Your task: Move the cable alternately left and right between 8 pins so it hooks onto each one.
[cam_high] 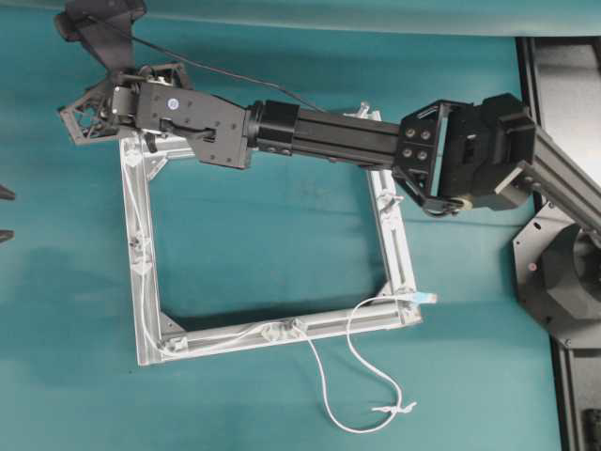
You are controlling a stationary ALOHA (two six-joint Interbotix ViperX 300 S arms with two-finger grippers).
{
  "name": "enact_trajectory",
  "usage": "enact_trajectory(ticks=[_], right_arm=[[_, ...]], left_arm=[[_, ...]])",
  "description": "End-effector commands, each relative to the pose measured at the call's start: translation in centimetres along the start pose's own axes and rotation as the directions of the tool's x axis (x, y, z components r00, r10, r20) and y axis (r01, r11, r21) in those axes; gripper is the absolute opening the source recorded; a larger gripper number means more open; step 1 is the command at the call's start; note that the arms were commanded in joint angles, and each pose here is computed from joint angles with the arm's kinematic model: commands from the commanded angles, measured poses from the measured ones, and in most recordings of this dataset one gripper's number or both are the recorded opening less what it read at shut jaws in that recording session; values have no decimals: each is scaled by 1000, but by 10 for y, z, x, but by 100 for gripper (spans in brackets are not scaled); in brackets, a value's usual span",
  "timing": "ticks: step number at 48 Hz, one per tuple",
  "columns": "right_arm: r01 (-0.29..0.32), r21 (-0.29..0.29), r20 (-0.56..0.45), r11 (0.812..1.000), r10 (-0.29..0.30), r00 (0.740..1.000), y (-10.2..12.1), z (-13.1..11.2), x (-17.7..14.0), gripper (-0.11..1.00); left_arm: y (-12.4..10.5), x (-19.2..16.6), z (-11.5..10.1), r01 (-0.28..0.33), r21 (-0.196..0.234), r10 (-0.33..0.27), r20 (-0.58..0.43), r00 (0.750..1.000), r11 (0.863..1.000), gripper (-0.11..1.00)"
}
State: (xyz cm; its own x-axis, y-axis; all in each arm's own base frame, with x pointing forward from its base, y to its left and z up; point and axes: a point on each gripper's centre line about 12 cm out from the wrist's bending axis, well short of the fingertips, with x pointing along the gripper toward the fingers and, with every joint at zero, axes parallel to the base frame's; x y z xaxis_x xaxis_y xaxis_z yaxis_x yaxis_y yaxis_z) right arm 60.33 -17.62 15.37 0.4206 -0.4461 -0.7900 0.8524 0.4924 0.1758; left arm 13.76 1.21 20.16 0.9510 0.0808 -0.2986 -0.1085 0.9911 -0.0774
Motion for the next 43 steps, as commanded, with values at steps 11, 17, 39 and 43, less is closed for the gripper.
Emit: enact_trajectory(ticks=[11, 17, 39, 43], right_arm=[[-13, 9, 13, 1000, 13, 1000, 4, 7, -30, 16], [8, 2, -4, 1000, -8, 1000, -2, -2, -38, 16], [-15, 80, 6, 997, 14, 1000, -25, -38, -79, 16], [-29, 55, -1, 998, 29, 1000, -17, -49, -85, 16]], left_arm=[[-1, 0, 6, 3, -1, -3, 10, 1000, 1000, 70], [-1, 0, 6, 3, -1, -3, 10, 1000, 1000, 70], [-1, 0, 4, 3, -1, -3, 10, 1000, 1000, 70], [-1, 0, 4, 3, -2, -3, 10, 1000, 1000, 70]])
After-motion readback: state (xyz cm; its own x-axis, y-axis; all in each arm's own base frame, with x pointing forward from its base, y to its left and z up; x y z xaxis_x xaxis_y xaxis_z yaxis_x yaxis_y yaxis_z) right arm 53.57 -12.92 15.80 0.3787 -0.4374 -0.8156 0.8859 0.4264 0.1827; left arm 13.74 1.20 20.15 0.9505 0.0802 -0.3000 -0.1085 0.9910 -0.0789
